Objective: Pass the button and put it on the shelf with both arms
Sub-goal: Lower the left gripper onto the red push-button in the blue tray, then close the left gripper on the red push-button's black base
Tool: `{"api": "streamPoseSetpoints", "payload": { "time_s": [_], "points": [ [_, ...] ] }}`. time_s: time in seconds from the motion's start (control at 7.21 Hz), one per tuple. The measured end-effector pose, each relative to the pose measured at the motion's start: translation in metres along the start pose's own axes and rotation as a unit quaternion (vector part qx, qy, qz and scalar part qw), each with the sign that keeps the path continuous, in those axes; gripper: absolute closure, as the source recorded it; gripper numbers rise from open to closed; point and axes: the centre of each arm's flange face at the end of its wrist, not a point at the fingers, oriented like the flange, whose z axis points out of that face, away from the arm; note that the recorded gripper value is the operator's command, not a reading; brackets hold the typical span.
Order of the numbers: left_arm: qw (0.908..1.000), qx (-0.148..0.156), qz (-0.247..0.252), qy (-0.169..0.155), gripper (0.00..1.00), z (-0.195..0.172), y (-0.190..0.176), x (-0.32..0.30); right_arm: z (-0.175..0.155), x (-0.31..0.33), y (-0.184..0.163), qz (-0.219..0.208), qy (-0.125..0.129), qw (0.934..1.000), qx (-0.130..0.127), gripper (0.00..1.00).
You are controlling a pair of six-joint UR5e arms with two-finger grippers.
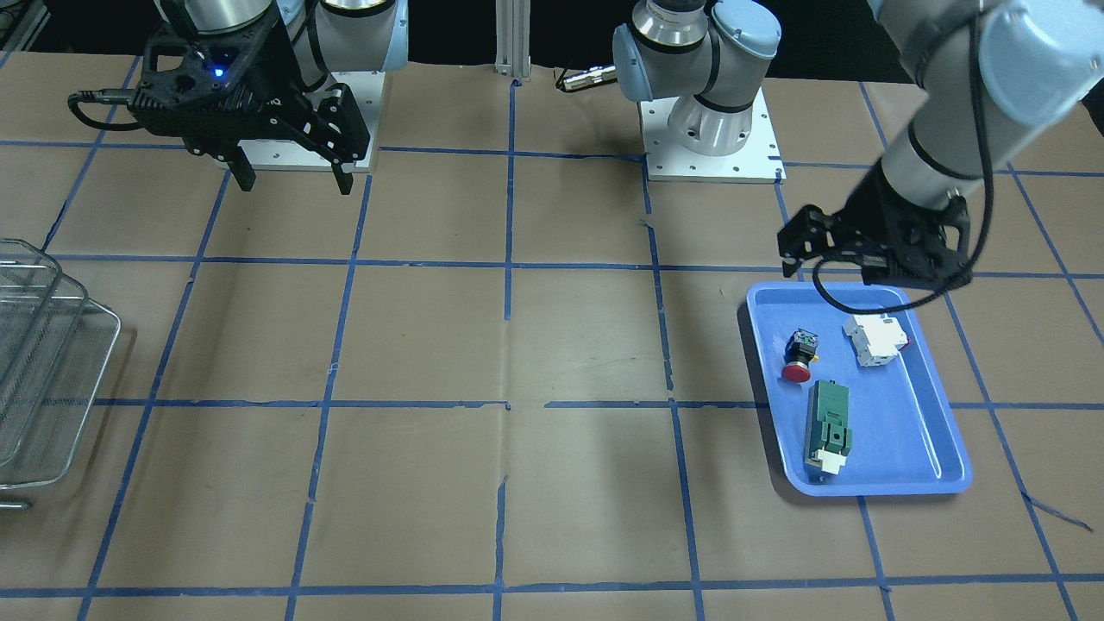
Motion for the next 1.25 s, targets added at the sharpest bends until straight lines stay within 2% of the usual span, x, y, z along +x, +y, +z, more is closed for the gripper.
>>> {"api": "streamPoseSetpoints", "payload": {
  "time_s": [0.55, 0.97, 1.25],
  "points": [
    [0.9964, 0.026, 0.08, -0.01, 0.0, 0.151, 0.032, -0.063, -0.001, 0.0, 0.0, 0.0, -0.001, 1.0, 0.0, 0.0],
    [0.9951, 0.012, 0.098, 0.007, 0.07, 0.206, 0.042, -0.068, 0.001, 0.0, -0.002, 0.0, -0.002, 1.0, 0.001, 0.0],
    [0.9949, 0.013, 0.099, 0.015, 0.43, 0.217, 0.039, -0.069, 0.002, 0.001, -0.003, 0.001, -0.002, 1.0, 0.001, 0.0]
  ]
}}
